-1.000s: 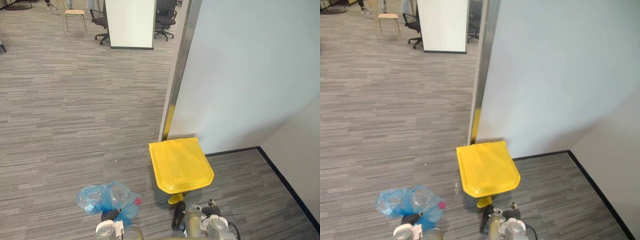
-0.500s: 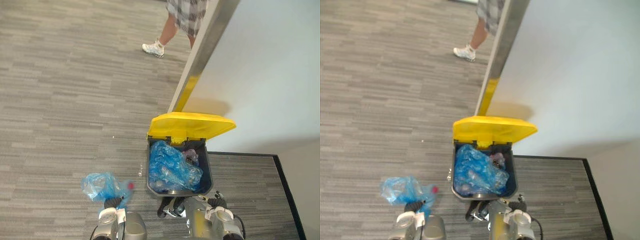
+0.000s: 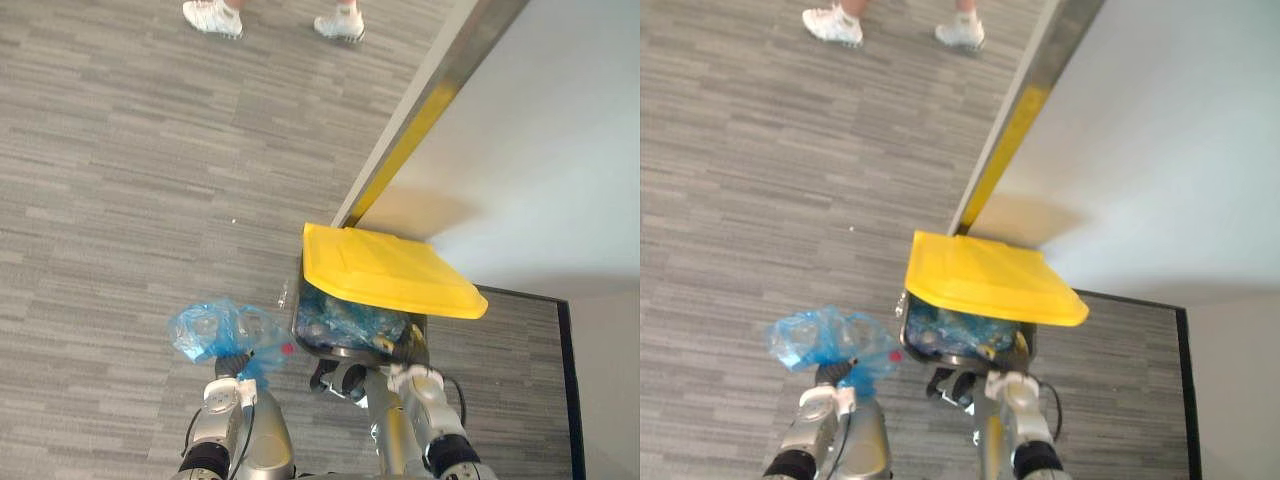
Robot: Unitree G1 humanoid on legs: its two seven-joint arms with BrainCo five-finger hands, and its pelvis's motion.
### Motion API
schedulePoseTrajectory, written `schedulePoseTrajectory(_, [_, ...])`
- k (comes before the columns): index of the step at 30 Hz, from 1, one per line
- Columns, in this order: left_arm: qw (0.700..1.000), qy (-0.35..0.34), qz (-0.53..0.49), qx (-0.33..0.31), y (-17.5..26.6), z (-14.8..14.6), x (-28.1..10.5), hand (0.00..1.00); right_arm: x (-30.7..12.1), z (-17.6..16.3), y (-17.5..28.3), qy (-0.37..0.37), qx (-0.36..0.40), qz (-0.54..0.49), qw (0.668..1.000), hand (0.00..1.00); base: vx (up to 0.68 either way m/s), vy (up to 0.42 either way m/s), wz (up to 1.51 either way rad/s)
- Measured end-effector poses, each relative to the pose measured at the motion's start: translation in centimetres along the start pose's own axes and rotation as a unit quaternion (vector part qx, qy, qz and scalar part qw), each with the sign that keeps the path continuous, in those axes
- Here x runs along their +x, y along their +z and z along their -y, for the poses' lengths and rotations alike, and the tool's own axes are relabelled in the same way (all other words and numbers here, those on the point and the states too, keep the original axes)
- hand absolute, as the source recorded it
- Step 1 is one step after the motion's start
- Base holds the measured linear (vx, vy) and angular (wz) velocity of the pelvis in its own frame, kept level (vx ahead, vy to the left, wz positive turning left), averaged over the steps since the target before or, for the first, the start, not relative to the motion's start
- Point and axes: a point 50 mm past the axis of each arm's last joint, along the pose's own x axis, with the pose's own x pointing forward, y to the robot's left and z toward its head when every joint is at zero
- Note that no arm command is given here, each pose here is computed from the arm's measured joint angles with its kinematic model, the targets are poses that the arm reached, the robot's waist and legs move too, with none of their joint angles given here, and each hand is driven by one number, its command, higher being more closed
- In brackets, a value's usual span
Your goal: Gather rubbish on tea table into small bin, then transfer packed bag to large trash can.
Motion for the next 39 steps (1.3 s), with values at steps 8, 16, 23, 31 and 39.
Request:
schedulePoseTrajectory(8, [0.998,0.019,0.055,-0.011,2.4,-0.8,0.3,1.0,2.1,-5.1,10.8,0.078,0.007,0.163,0.984,0.0,-0.03,0.002,-0.02])
schedulePoseTrajectory(16, [0.996,0.003,0.088,0.014,3.8,-0.2,0.4,1.0,3.2,-3.6,15.7,0.056,-0.013,0.221,0.974,0.0,-0.01,-0.036,0.01])
schedulePoseTrajectory(23, [0.989,-0.038,0.142,0.02,6.0,1.3,-0.1,1.0,4.0,-0.9,20.0,0.02,-0.055,0.27,0.961,0.0,-0.03,-0.051,0.02])
schedulePoseTrajectory(31, [0.973,-0.076,0.216,0.009,9.4,2.4,-1.2,1.0,4.2,1.6,20.7,-0.016,-0.065,0.281,0.957,0.0,-0.09,-0.006,0.04])
schedulePoseTrajectory(39, [0.941,-0.119,0.316,-0.006,13.9,3.1,-3.4,1.0,4.1,2.0,21.3,-0.021,-0.065,0.291,0.954,0.0,-0.02,0.034,-0.03])
